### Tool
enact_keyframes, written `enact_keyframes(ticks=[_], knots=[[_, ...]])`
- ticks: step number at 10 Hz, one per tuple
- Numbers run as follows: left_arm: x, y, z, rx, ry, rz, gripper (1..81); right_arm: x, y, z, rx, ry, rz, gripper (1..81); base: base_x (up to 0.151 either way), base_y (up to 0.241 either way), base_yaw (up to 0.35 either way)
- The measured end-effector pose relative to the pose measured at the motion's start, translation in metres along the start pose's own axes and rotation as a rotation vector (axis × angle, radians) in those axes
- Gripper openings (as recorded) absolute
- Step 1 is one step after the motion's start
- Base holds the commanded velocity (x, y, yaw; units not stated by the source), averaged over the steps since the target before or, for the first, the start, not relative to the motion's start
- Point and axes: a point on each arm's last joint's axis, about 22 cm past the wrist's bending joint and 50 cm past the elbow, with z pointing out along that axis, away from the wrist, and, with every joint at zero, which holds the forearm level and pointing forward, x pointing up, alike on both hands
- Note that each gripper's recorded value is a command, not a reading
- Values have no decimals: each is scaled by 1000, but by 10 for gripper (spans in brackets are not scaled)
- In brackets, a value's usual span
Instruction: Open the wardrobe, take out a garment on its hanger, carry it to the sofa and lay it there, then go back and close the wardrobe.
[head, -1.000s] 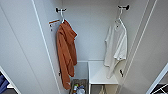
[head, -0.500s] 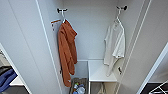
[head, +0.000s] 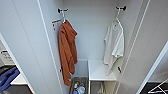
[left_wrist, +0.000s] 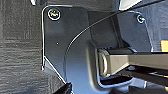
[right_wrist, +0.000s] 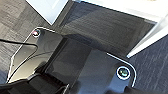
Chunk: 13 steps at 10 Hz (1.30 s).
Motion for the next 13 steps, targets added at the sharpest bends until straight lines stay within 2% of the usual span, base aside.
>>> enact_keyframes(ticks=[2, 3, 5, 7, 9, 10, 12, 13], knots=[[3, 0, 0, 0, 2, 1, 811, 56, 15, 3, -41, 12, -162, 811, 0, 0, 0], [3, 0, 0, 0, 3, 1, 811, 76, 20, 3, -61, 10, -216, 811, 0, 0, 0], [3, 0, 0, 0, 3, 1, 811, 124, 35, -2, -112, 8, -284, 811, 0, 0, 0], [4, 0, 1, 0, 3, 1, 811, 171, 44, -8, -150, 20, -320, 811, 0, 0, 0], [3, 2, 1, -1, 0, 1, 811, 193, 57, -14, -200, -10, -331, 811, 0, 0, 0], [1, 3, 2, 0, -7, 0, 811, 190, 72, -17, -236, -35, -309, 811, 0, 0, 0], [-1, 5, 2, -1, -12, 0, 811, 172, 129, -33, -346, -91, -214, 811, 0, 0, 0], [-5, 5, 2, 0, -17, 4, 811, 173, 170, -51, -414, -96, -159, 811, 0, 0, 0]])
